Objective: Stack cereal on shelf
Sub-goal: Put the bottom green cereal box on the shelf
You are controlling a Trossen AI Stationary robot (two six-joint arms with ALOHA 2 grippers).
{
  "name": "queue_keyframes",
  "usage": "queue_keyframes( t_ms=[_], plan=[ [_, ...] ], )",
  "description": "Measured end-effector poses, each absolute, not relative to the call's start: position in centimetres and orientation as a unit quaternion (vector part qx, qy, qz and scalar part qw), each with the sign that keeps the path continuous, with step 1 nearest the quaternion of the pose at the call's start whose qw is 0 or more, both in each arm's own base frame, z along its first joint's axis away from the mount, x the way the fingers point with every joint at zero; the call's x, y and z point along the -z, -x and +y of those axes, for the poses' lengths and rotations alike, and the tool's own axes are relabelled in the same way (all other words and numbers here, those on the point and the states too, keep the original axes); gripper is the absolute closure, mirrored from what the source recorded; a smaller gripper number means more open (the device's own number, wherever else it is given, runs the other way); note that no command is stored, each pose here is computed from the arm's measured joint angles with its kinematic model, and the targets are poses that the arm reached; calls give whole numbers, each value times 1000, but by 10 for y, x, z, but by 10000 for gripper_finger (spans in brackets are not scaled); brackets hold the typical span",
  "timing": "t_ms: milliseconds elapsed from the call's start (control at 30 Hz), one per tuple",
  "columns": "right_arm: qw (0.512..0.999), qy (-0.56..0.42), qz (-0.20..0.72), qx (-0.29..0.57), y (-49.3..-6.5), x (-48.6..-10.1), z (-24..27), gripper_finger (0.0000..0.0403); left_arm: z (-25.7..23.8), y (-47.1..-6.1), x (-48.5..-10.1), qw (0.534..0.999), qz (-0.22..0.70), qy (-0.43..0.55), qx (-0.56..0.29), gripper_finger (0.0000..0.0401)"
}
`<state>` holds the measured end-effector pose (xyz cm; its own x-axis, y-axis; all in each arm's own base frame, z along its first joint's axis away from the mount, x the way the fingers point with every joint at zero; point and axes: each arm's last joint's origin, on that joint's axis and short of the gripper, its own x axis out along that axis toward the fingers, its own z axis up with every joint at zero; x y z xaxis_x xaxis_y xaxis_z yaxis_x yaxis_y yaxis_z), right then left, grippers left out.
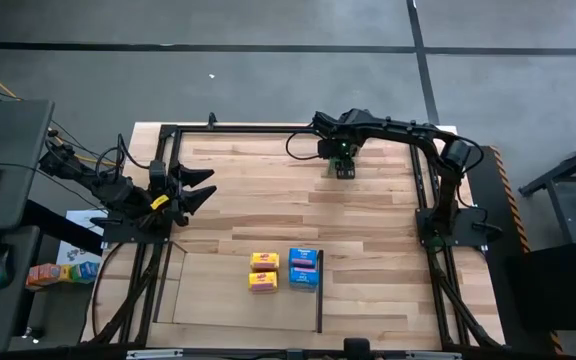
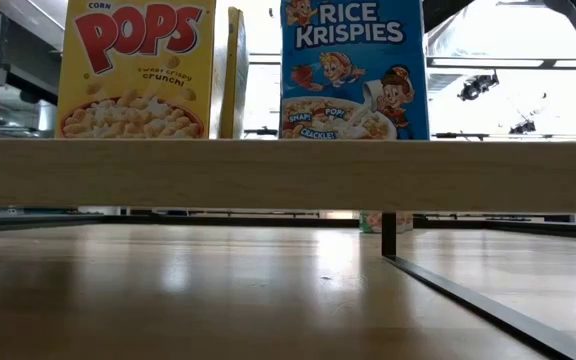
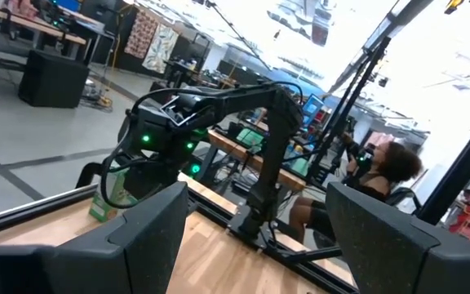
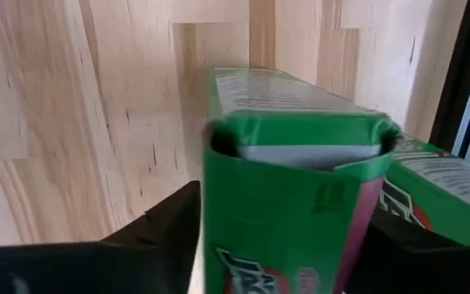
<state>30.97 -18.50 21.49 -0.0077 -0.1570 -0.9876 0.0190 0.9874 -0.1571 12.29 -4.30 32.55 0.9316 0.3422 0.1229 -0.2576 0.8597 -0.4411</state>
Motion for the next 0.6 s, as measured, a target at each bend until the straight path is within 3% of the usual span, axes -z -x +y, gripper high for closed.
queue_keyframes(
  t_ms=[367,600],
  plan=[
    [721,33,689,71,-307,-229,-178,266,-42,-123,-325,965,-93,173,-174,119],
    [773,-7,627,97,-296,-273,-157,294,-32,-114,-332,919,-114,164,-339,119]
  ],
)
